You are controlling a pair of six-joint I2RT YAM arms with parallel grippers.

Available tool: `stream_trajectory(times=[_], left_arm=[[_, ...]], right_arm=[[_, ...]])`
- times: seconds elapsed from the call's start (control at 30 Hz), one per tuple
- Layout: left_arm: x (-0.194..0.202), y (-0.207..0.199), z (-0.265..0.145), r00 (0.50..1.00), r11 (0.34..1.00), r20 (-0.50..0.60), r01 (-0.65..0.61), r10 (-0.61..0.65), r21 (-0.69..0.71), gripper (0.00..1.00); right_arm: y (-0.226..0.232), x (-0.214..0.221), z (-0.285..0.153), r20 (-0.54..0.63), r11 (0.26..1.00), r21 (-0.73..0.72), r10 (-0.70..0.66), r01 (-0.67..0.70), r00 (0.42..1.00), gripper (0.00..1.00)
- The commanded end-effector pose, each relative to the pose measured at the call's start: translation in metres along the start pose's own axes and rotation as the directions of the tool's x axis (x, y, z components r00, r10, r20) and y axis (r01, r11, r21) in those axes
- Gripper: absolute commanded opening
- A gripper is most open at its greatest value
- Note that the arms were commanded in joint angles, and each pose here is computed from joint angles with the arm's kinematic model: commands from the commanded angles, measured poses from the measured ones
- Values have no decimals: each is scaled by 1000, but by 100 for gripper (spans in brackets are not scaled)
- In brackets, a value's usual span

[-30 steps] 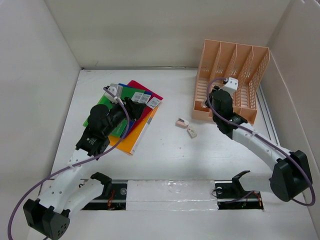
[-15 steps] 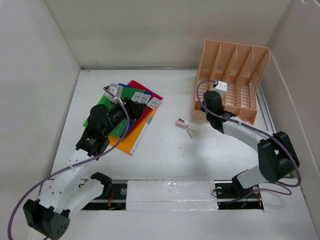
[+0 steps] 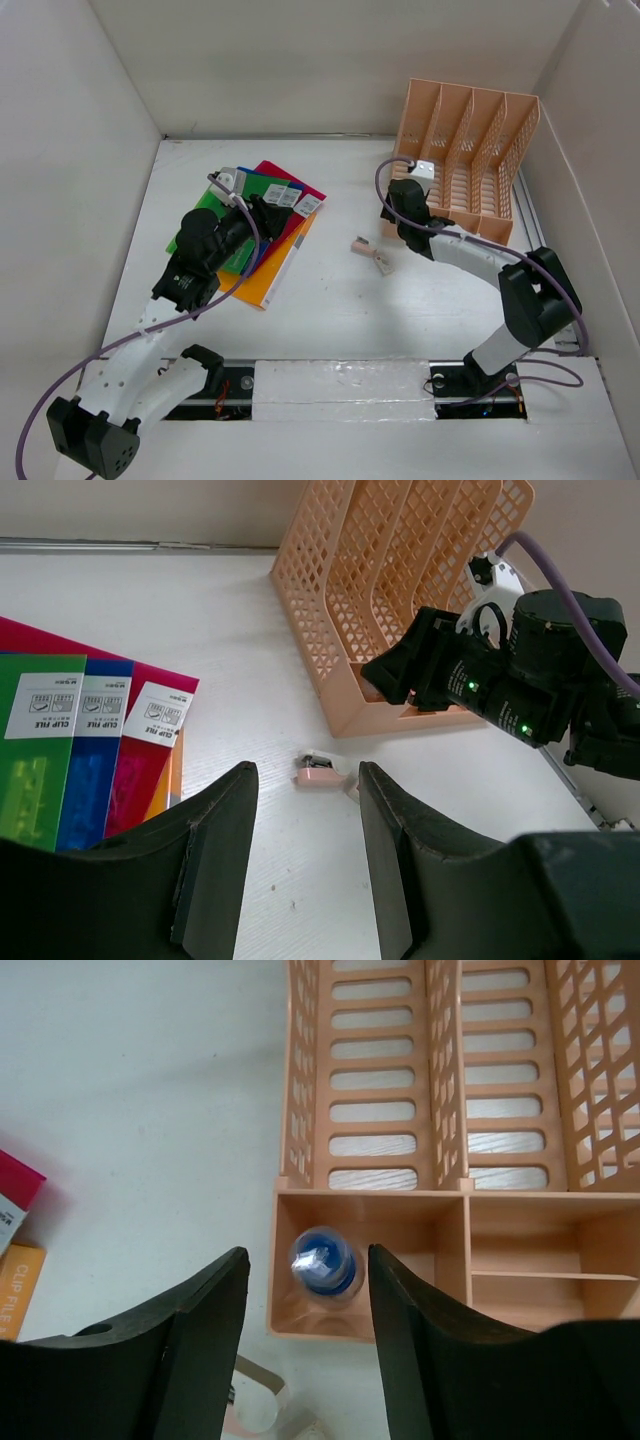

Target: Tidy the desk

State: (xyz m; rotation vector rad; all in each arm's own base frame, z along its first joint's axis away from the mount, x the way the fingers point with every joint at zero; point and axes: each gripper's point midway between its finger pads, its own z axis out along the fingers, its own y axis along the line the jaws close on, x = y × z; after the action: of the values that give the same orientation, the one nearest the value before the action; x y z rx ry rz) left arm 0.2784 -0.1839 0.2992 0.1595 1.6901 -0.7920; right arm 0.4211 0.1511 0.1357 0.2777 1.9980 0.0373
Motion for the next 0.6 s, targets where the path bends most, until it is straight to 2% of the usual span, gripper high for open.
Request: stream_trajectory(times=[0.0,0.1,0.27,0.37,0.43,0.47,0.5,0.57], left_arm=[[-34,-17,-4,995,999,95,-15,10,48,41],[-29,-15,-1,997,999,74,-9,6,44,41],[-34,-16,-4,995,999,96,-15,11,40,41],[-31,-16,-3,997,999,81,-12,9,47,41],[-34,-18,-6,995,999,97,-16,11,52,41],[-35,-16,-6,995,999,102,-15,11,41,41],[-34,-15,-6,995,999,99,-14,10,36,41],[-31,-16,-4,996,999,85,-12,9,42,41]], right_arm=[[17,-22,-7,44,998,-44,46,-44,998,57],[19,-32,-17,62,997,-55,52,-49,997,62],[20,-49,-41,101,994,-86,75,-66,992,62],[18,-62,-69,139,984,-132,139,-121,980,55],[12,-47,-79,119,980,-150,149,-131,982,39],[14,-40,-86,101,972,-170,178,-159,979,20],[11,-42,-95,101,964,-191,206,-184,973,12],[0,-12,-97,33,960,-176,226,-217,973,3]])
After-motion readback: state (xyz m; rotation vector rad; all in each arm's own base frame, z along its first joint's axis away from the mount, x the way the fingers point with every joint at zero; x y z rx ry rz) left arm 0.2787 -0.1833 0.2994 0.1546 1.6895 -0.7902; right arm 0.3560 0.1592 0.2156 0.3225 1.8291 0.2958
